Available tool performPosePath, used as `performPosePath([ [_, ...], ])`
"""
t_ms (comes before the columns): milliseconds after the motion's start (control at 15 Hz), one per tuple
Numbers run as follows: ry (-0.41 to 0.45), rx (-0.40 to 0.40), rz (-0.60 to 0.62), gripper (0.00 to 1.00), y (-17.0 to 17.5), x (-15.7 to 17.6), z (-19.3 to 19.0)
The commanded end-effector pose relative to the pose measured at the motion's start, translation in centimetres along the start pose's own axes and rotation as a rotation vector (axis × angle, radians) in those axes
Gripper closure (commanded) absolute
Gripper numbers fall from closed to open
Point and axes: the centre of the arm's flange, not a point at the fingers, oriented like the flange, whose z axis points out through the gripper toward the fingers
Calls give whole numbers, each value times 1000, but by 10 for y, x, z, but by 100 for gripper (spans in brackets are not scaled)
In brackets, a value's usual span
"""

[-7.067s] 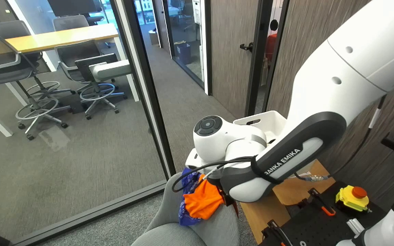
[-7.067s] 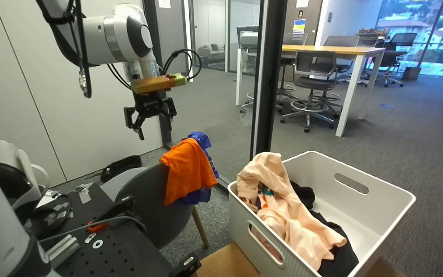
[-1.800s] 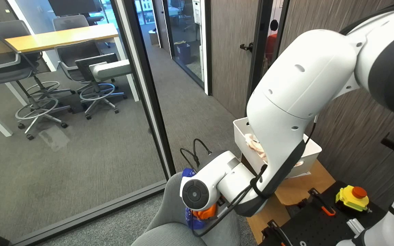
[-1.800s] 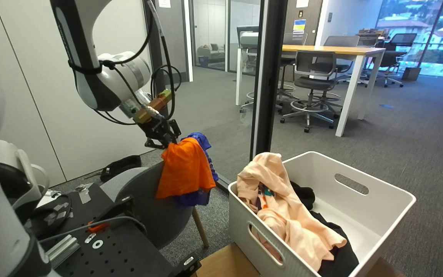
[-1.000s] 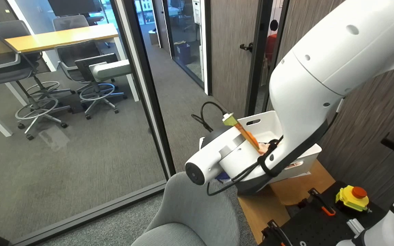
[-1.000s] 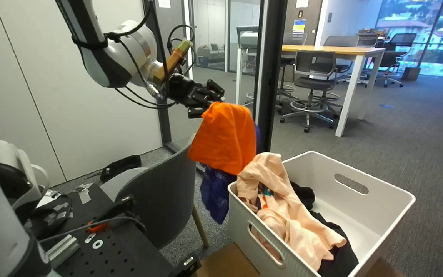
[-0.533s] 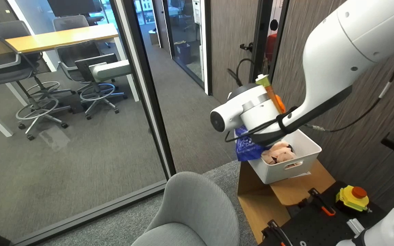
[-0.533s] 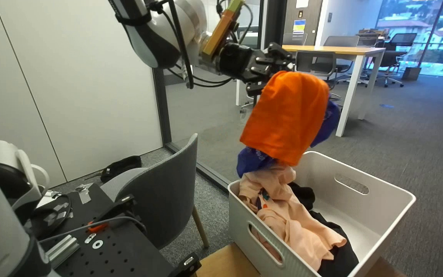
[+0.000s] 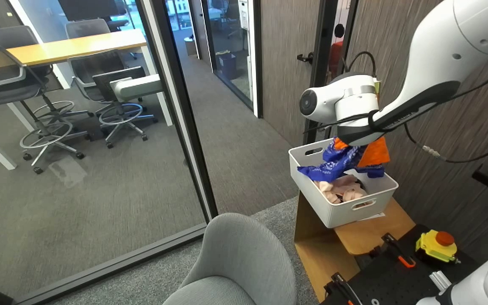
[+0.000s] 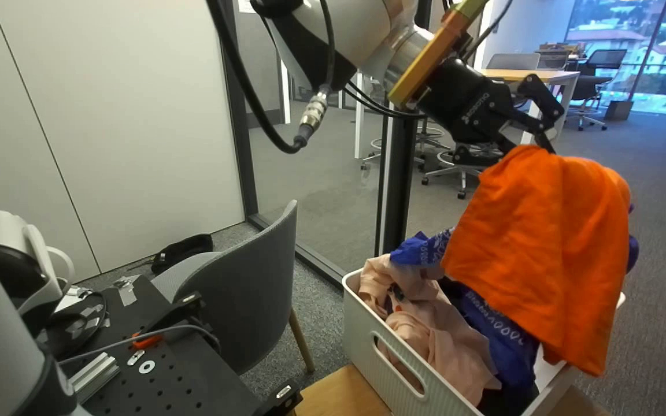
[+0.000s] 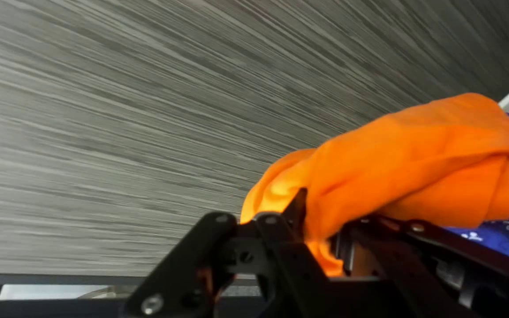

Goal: Remove the clothes from the backrest of the grey chair and put them inside the white storage bin

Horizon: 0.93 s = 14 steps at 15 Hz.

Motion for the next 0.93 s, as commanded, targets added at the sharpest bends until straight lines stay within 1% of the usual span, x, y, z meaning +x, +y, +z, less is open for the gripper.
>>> performPosePath([
  [0, 51, 170, 89, 93, -14, 23, 35],
  [200, 70, 293, 110, 93, -36, 34, 60],
  [400, 71, 382, 120, 93, -56, 43, 80],
  [533, 64, 425, 127, 93, -66, 48, 89],
  [867, 52, 496, 137, 93, -82, 57, 98],
])
